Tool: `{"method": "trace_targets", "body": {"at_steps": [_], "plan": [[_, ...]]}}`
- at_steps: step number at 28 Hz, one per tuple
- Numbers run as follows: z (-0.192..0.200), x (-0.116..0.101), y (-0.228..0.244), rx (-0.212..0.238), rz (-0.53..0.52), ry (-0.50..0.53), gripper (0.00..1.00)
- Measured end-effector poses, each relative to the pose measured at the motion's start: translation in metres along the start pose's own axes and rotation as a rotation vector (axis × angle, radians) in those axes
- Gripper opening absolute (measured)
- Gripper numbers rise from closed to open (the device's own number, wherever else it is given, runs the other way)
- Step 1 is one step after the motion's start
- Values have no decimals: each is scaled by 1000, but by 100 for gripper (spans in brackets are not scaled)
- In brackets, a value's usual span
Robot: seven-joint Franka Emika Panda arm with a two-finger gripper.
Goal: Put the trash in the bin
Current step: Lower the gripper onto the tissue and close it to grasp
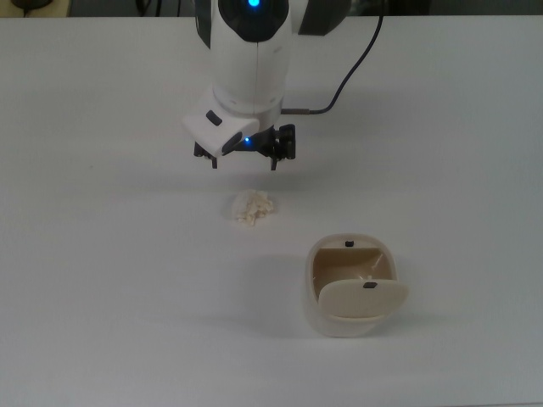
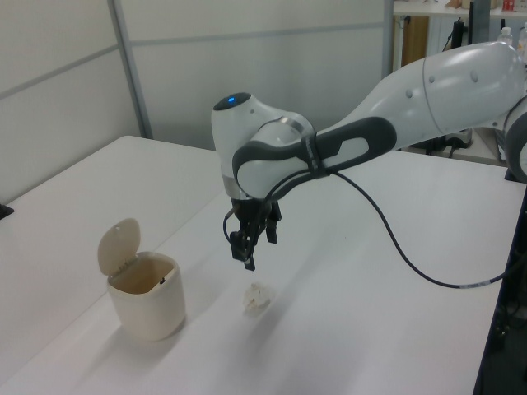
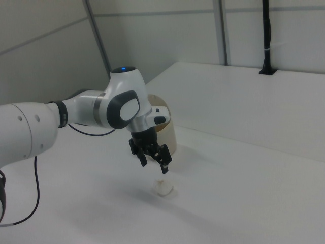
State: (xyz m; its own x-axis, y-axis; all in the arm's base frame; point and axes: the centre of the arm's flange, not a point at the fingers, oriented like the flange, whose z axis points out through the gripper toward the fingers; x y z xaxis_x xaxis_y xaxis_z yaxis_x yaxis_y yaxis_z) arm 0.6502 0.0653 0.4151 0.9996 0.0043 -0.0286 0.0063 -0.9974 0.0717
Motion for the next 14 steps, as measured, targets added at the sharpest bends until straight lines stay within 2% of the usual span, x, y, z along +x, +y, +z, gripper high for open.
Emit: {"method": "trace_targets", "body": {"at_steps": [14], "plan": [[93,6,-36,-119,36,-10,100]]}}
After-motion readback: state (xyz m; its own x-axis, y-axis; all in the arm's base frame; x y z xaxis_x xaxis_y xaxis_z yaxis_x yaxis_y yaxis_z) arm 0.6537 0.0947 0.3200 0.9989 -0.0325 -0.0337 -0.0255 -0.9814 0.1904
